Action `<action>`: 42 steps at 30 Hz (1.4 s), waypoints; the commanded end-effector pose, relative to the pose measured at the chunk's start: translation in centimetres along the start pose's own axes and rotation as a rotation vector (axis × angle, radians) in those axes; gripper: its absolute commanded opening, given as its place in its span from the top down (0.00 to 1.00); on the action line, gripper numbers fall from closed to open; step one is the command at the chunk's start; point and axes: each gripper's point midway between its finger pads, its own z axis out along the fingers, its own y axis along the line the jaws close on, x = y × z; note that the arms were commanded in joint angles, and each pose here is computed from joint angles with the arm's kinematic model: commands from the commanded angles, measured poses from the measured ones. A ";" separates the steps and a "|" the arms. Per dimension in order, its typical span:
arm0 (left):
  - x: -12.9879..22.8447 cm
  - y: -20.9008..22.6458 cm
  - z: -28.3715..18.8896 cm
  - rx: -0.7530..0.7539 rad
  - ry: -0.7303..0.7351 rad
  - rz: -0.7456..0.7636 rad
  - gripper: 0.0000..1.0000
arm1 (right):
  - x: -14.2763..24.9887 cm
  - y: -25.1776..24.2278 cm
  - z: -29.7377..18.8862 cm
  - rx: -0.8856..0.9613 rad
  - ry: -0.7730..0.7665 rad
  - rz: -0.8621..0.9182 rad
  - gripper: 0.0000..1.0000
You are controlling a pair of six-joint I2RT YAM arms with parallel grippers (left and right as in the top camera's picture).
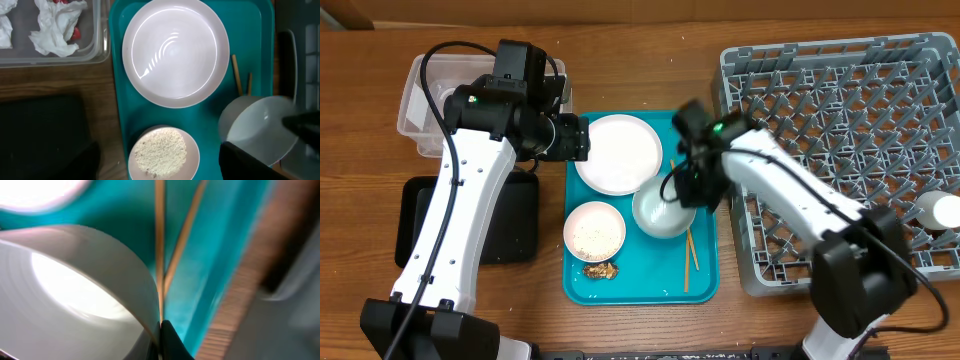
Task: Sort waste into correct bins and load items into the dishwasher
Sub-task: 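Grasp the white bowl rim with the right gripper and lift, then carry the white bowl to the rack's back right and set it down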
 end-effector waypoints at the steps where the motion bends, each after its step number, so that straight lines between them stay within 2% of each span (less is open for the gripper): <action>1: -0.4 0.0 -0.1 -0.006 -0.007 -0.004 0.22 | -4.3 -3.4 -9.1 0.072 -0.297 0.073 0.96; 6: -0.4 0.0 -0.1 -0.005 -0.008 -0.004 0.22 | -6.0 -12.1 -16.0 0.285 -0.535 0.258 0.96; 14: -0.4 0.0 -0.1 -0.005 -0.008 -0.004 0.22 | -4.6 -25.8 -21.9 0.672 -0.724 0.675 0.96; 15: -0.4 0.0 -0.1 -0.005 -0.008 -0.005 0.21 | -4.7 -26.9 -22.7 0.687 -0.760 0.709 0.96; 18: -0.4 0.0 -0.1 -0.005 -0.008 -0.005 0.21 | -5.3 -29.6 -24.4 0.680 -0.855 0.794 0.84; 19: -0.4 0.0 -0.1 -0.005 -0.008 -0.005 0.21 | -5.3 -30.4 -24.9 0.684 -0.874 0.813 0.84; 21: -0.4 0.0 -0.1 -0.005 -0.008 -0.005 0.21 | -5.0 -32.1 -25.8 0.706 -0.904 0.846 0.96; 25: -0.3 0.0 -0.1 -0.005 -0.006 -0.005 0.21 | -4.2 -37.4 -27.3 0.752 -0.979 0.967 0.96; 30: -0.3 0.0 -0.1 -0.005 -0.005 -0.005 0.21 | -2.9 -38.8 -26.0 0.758 -0.914 0.992 0.96; 35: -0.5 0.0 -0.1 -0.004 -0.012 -0.004 0.21 | -3.9 -38.2 -25.2 0.667 -0.912 0.963 0.96; 39: -0.5 0.0 -0.1 -0.005 -0.011 -0.004 0.21 | -5.8 -36.8 -24.2 0.525 -0.918 0.908 0.96; 42: -0.5 0.0 -0.1 -0.005 -0.011 -0.004 0.21 | -8.3 -34.8 -22.4 0.380 -0.885 0.750 0.95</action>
